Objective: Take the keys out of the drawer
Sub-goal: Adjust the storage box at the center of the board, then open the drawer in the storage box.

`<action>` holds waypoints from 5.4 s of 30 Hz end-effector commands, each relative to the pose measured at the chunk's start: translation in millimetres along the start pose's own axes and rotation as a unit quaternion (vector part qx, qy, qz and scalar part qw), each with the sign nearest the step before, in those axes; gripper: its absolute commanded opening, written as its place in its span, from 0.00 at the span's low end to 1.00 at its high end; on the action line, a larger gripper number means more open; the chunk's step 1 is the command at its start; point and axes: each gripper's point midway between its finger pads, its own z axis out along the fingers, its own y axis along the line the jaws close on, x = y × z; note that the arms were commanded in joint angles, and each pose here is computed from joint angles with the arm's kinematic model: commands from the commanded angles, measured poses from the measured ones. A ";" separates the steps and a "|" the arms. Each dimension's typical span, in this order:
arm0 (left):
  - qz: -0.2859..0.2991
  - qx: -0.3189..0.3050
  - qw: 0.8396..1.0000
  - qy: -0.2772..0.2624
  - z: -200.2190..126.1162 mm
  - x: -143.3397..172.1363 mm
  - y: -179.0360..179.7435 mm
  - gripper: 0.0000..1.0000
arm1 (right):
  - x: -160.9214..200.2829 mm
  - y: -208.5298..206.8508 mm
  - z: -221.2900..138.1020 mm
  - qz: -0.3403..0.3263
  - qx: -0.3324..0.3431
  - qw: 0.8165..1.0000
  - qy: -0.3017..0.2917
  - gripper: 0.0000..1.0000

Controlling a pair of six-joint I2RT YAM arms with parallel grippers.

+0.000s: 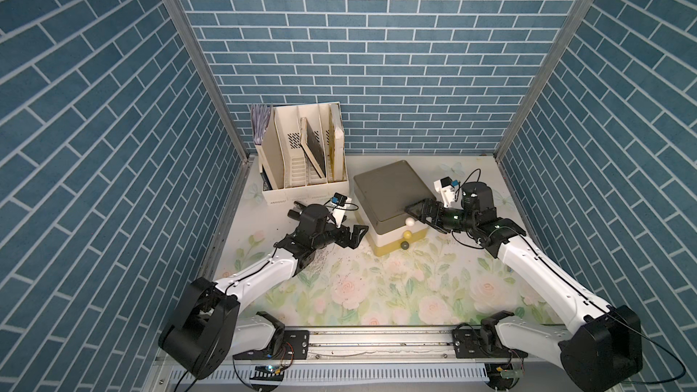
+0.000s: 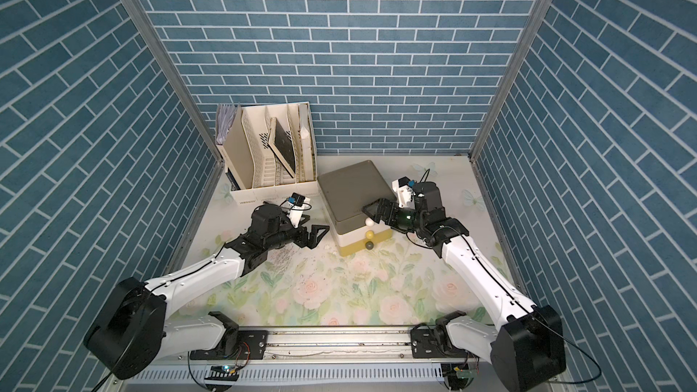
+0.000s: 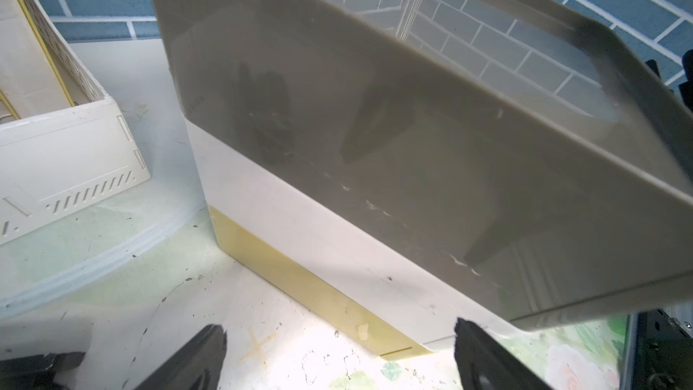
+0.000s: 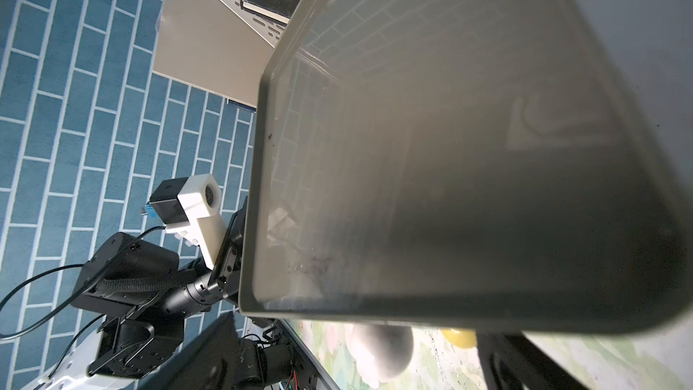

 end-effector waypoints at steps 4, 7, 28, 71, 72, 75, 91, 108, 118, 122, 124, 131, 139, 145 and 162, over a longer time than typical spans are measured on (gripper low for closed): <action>0.013 0.007 1.000 -0.010 -0.5 -13.5 -4.0 1.00 | -24.2 4.5 -8.3 -0.057 -0.003 0.997 -0.043 1.00; 0.012 0.006 1.000 -0.011 -2.4 -13.5 -3.9 1.00 | -22.3 4.6 -12.9 -0.057 0.000 0.997 -0.044 1.00; -0.016 -0.042 0.998 -0.034 -41.5 -19.8 8.5 1.00 | -4.1 -7.0 -60.0 -0.047 0.033 0.997 -0.055 1.00; -0.027 0.100 0.993 0.055 34.1 -122.8 -61.3 1.00 | 9.3 -45.6 -72.8 0.019 -0.031 0.995 -0.091 0.89; -0.027 0.101 0.993 0.060 36.7 -120.4 -61.4 1.00 | 13.6 -46.6 -68.9 0.024 -0.037 0.995 -0.086 0.88; -0.028 0.099 0.992 0.071 42.7 -113.0 -59.2 1.00 | 26.1 -44.6 -56.3 0.023 -0.046 0.996 -0.073 0.87; -0.025 0.104 0.989 0.101 55.1 -96.3 -67.0 1.00 | 46.3 -23.9 -32.8 0.008 -0.103 0.993 -0.064 0.69; -0.022 0.102 0.989 0.103 54.3 -94.2 -66.6 1.00 | 44.6 -10.8 -26.9 -0.004 -0.129 0.990 -0.053 0.67; -0.022 0.101 0.989 0.104 53.2 -92.6 -66.8 1.00 | 44.0 -6.2 -20.6 -0.006 -0.142 0.989 -0.047 0.62; -0.023 0.100 0.989 0.105 52.9 -91.3 -66.6 1.00 | 48.1 -4.7 -12.9 -0.006 -0.143 0.989 -0.034 0.62; -0.022 0.101 0.989 0.104 52.8 -91.5 -67.3 1.00 | 49.0 -6.2 -10.0 -0.005 -0.140 0.990 -0.033 0.61; -0.022 0.102 0.989 0.106 52.2 -88.9 -67.6 1.00 | 43.1 -9.2 -4.8 -0.004 -0.137 0.990 -0.041 0.58; -0.021 0.100 0.989 0.108 50.5 -87.0 -67.2 1.00 | 33.2 -9.5 2.6 -0.005 -0.134 0.990 -0.046 0.55; -0.022 0.099 0.989 0.109 50.5 -85.2 -66.7 1.00 | 24.9 -8.0 5.0 -0.003 -0.135 0.989 -0.056 0.52; -0.020 0.104 0.988 0.112 50.7 -83.6 -67.9 1.00 | 16.9 -4.6 14.1 0.003 -0.136 0.989 -0.058 0.42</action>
